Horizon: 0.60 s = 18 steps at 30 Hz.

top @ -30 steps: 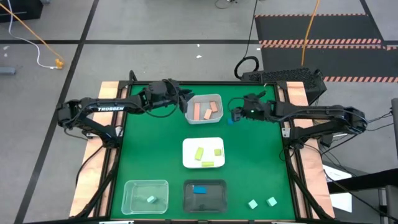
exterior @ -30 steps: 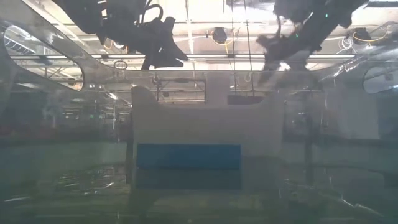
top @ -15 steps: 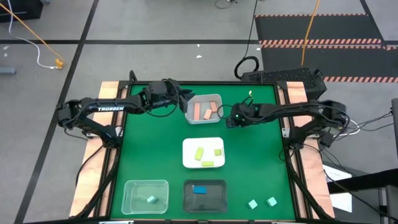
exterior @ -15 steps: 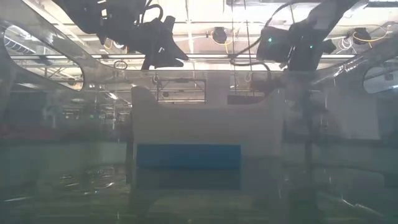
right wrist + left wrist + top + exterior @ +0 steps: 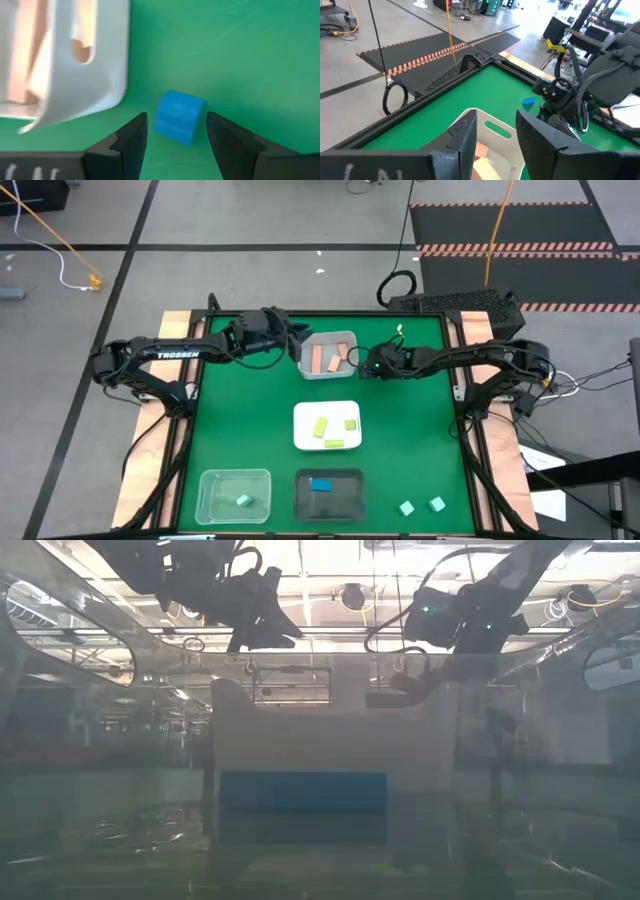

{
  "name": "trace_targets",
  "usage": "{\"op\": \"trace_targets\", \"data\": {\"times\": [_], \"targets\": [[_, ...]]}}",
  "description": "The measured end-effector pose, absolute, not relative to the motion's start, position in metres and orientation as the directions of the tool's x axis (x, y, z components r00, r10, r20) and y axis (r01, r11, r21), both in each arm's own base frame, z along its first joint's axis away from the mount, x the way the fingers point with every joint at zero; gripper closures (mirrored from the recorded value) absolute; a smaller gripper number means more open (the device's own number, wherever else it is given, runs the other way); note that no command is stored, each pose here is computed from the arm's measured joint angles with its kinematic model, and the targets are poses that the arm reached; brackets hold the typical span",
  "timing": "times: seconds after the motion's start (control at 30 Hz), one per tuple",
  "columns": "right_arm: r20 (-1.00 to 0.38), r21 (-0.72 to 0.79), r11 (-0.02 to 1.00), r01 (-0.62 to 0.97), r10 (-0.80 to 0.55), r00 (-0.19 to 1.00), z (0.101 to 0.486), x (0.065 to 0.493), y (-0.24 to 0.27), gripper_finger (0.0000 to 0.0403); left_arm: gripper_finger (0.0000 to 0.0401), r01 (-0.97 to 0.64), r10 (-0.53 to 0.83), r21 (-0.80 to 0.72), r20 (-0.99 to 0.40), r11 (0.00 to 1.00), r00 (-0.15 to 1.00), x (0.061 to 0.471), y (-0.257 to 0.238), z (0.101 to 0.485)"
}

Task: Sort & place blocks by color
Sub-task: Put the left blue block into the black bin

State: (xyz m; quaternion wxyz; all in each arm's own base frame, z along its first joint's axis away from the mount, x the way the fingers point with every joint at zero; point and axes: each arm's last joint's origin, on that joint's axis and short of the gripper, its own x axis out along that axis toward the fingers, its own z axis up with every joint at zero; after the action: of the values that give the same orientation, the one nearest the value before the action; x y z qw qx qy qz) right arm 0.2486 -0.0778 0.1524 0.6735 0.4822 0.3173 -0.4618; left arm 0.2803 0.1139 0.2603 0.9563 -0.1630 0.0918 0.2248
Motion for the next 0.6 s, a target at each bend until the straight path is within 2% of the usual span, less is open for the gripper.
{"op": "trace_targets", "data": {"times": [0.6], "targets": [[-0.892, 0.304, 0.099, 0.948, -0.321, 0.319, 0.124, 0.259, -0.083, 0.0219, 0.0265, -0.461, 0.400, -0.216, -0.273, 0.861, 0.875, 0.279, 0.115, 0.258]]}}
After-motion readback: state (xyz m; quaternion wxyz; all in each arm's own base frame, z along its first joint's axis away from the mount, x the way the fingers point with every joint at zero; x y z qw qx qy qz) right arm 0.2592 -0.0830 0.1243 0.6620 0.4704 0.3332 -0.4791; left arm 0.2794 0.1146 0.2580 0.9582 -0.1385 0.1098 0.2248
